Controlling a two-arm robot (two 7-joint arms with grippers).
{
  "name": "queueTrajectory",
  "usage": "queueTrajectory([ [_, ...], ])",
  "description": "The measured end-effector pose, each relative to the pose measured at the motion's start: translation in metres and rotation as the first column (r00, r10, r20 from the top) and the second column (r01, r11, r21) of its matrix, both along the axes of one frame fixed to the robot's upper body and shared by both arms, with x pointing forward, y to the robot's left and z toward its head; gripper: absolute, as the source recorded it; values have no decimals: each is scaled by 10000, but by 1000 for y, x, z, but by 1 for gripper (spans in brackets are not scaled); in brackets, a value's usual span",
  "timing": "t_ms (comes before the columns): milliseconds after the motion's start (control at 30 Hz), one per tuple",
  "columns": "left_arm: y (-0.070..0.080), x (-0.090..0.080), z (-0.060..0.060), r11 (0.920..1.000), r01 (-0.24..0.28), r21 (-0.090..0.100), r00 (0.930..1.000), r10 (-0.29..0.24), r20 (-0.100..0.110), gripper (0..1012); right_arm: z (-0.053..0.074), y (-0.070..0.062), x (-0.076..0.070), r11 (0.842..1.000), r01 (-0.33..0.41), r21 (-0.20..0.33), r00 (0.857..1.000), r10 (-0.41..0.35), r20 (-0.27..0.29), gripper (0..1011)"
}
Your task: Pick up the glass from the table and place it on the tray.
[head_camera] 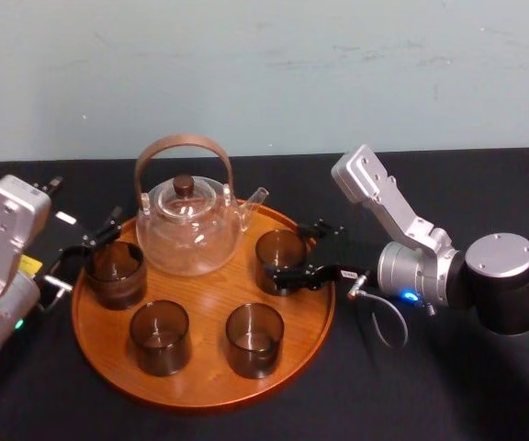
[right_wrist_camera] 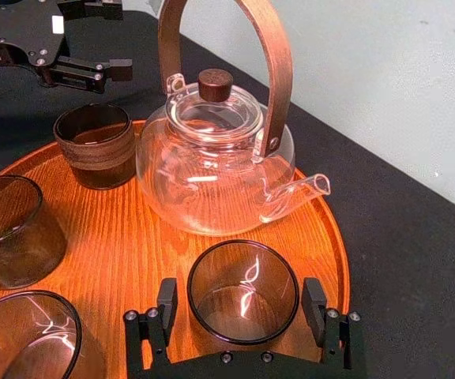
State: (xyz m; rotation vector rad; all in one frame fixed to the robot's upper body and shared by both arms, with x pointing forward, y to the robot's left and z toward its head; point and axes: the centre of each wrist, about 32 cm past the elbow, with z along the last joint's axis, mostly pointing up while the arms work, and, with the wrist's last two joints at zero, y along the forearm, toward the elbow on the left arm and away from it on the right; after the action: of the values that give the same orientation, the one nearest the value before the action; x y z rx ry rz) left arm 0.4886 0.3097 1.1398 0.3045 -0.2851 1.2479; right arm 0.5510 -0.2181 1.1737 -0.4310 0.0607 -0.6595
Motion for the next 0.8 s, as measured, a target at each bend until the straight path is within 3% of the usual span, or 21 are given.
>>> queueTrajectory([
  [233,0,0,0,10000,-1,-1,10000,1,0,1001,0,-1,-1,10000,-33,48,10000,33,-27,1002],
  [800,0,0,0,10000,-1,-1,10000,1,0,1001,10,-36,-34,9981,-160,595,9999,156,59,1003],
])
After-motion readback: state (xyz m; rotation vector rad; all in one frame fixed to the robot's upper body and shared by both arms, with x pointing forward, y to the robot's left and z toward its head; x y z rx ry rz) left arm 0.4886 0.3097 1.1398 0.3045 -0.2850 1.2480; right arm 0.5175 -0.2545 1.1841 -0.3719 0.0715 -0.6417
